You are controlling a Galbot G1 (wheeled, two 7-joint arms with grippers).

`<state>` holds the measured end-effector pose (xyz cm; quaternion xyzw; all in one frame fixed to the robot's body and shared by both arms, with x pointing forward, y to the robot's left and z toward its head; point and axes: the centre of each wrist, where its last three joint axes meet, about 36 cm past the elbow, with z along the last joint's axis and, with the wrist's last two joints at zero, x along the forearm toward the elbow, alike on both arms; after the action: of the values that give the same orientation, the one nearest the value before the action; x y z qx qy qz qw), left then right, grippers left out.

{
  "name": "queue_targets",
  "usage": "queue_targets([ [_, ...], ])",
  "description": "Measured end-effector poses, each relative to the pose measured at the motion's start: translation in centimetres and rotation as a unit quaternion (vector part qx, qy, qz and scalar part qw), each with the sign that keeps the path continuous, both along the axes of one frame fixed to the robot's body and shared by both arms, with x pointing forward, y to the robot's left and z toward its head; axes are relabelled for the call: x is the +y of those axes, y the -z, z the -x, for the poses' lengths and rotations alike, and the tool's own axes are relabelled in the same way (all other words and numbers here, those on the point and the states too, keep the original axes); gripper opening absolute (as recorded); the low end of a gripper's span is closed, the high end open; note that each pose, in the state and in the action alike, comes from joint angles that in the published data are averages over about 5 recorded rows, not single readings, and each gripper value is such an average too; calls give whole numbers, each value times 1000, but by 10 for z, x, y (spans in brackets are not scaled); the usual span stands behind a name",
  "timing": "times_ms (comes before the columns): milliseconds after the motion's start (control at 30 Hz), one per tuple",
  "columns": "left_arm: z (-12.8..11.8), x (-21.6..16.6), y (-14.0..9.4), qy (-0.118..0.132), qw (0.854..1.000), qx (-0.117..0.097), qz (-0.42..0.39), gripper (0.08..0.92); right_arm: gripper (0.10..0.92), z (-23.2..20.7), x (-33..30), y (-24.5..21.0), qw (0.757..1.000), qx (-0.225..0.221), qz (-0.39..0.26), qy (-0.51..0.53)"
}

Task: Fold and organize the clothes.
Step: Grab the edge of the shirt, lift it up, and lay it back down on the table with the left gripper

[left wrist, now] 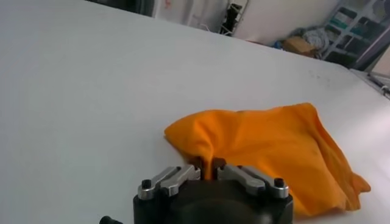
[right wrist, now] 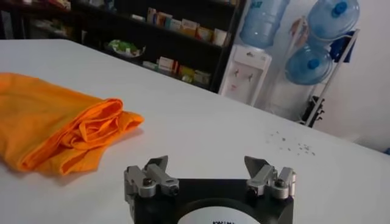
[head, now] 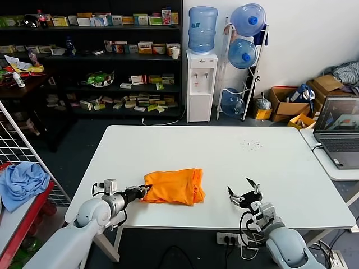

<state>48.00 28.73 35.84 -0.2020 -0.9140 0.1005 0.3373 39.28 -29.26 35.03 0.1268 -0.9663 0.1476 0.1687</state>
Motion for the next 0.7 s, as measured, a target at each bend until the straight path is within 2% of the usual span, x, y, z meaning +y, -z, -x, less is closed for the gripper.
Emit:
queue_targets([
  [67, 2, 3, -3, -4, 1000, -4, -6, 152, 823, -1, 2, -1, 1000, -2, -1, 1],
  [167, 5, 9, -7, -9, 1000, -9, -19, 128, 823, -1, 6, -2, 1000, -5, -2, 2],
  [467, 10, 48, -27, -35, 995, -22, -93, 129, 823, -1, 17, -5, 1000, -12, -7, 0],
  [700, 6, 93, -46, -57, 981, -39, -179, 129, 823, -3, 24, -7, 1000, -16, -9, -5],
])
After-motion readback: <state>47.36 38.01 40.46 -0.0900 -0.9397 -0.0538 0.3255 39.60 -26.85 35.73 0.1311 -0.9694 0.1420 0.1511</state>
